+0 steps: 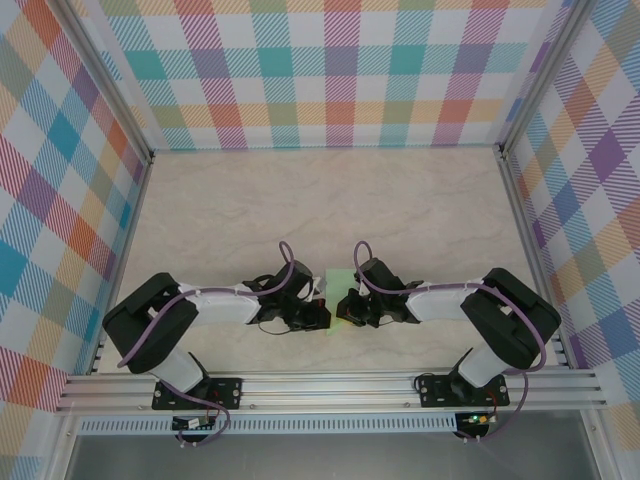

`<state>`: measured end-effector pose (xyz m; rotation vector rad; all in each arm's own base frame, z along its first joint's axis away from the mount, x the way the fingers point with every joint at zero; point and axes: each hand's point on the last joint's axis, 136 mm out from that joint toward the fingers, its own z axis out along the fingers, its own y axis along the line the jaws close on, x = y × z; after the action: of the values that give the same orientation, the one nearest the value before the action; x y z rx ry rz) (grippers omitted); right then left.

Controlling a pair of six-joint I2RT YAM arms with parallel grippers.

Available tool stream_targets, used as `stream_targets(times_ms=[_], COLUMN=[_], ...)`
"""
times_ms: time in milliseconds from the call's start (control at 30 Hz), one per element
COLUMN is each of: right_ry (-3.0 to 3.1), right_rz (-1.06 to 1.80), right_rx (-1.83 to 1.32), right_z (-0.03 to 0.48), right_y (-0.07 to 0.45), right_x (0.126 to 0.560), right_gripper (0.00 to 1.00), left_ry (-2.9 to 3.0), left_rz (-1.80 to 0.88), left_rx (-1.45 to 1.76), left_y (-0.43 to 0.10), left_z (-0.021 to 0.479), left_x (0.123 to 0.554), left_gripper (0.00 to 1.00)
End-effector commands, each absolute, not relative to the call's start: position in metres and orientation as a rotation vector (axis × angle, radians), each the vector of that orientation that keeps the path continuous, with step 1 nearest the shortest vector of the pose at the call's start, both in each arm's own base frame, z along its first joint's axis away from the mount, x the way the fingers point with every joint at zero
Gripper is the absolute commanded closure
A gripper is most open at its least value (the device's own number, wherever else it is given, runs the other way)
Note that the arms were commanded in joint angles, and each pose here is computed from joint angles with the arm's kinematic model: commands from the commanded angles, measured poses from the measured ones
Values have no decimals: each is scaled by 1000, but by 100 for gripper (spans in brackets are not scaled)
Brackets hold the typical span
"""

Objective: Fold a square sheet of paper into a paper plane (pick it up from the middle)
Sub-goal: Third fold the triangle at the center of the table.

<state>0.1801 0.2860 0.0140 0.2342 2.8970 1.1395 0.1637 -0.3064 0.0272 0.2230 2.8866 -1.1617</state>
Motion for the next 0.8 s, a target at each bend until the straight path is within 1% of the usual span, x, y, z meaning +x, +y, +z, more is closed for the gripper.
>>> stream_targets(times_ms=[0, 167, 667, 767], right_ry=[2942, 2942, 2958, 2952], right_rz=[1044, 1039, 1000, 1020], right_rx=[280, 280, 274, 272], right_z=[2, 3, 4, 8], right_y=[277, 277, 276, 278], right_x=[178, 178, 179, 180], right_gripper=[90, 90, 89, 89], left_ry=[2877, 2915, 3018, 3035], left_rz=[-1211, -1175, -1238, -1191], left_rx=[262, 262, 348, 363], left_y=[-315, -309, -305, -300], left_z=[30, 23, 8, 5], left_x=[162, 157, 130, 129], left_gripper=[100, 100, 98, 98])
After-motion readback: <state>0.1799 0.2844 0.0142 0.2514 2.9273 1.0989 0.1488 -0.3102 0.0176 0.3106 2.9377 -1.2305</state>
